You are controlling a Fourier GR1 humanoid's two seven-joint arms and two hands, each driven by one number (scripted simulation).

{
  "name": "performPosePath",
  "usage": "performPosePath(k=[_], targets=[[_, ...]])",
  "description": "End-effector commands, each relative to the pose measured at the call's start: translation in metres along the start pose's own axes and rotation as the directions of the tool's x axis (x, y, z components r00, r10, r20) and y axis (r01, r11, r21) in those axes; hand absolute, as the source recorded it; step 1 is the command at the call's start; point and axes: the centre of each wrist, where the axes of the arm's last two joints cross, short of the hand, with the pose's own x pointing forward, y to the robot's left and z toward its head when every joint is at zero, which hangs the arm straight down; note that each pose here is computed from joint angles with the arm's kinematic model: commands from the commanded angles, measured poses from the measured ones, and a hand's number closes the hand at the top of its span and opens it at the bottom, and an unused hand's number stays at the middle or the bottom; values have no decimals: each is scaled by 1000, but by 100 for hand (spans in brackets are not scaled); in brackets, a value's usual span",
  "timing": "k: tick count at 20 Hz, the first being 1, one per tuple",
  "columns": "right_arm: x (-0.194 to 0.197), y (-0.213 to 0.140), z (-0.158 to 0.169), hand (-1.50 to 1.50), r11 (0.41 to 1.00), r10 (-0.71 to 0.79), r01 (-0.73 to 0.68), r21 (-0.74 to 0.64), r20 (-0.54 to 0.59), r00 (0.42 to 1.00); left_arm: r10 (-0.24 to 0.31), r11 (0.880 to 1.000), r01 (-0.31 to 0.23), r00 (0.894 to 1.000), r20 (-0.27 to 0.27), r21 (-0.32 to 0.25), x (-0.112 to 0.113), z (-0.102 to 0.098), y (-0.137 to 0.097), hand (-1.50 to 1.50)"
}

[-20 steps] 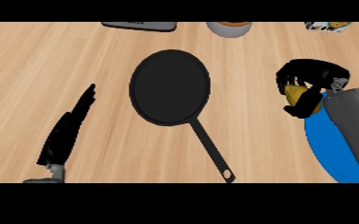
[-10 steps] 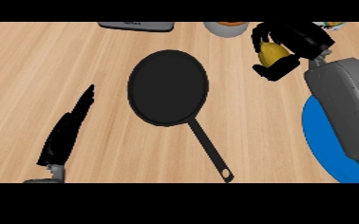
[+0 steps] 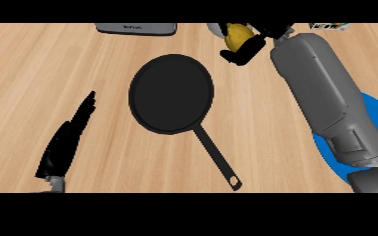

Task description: Pick the lemon from the plate and place it in the pan

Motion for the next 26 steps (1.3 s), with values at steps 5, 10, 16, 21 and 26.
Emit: performPosePath(k=[5, 10, 16, 21, 26], targets=[[62, 60, -74, 150, 986, -144, 139, 95, 45, 989, 15, 1000, -16, 1000, 9, 24, -1, -4, 2, 0], [59, 79, -74, 150, 967, -210, 210, 144, -21, 978, -3, 1000, 4, 1000, 14, -31, 10, -4, -4, 0], [66, 103, -71, 150, 963, -106, 109, 248, -28, 994, 5, 998, -3, 999, 39, -59, 13, -15, -17, 0], [59, 131, -55, 150, 904, -92, 101, 415, -42, 995, -17, 996, 20, 999, 42, -85, 17, -20, -13, 0], [32, 159, -22, -150, 802, -316, 444, 399, -346, 883, -14, 995, 20, 998, 59, -97, 18, -11, -28, 0]])
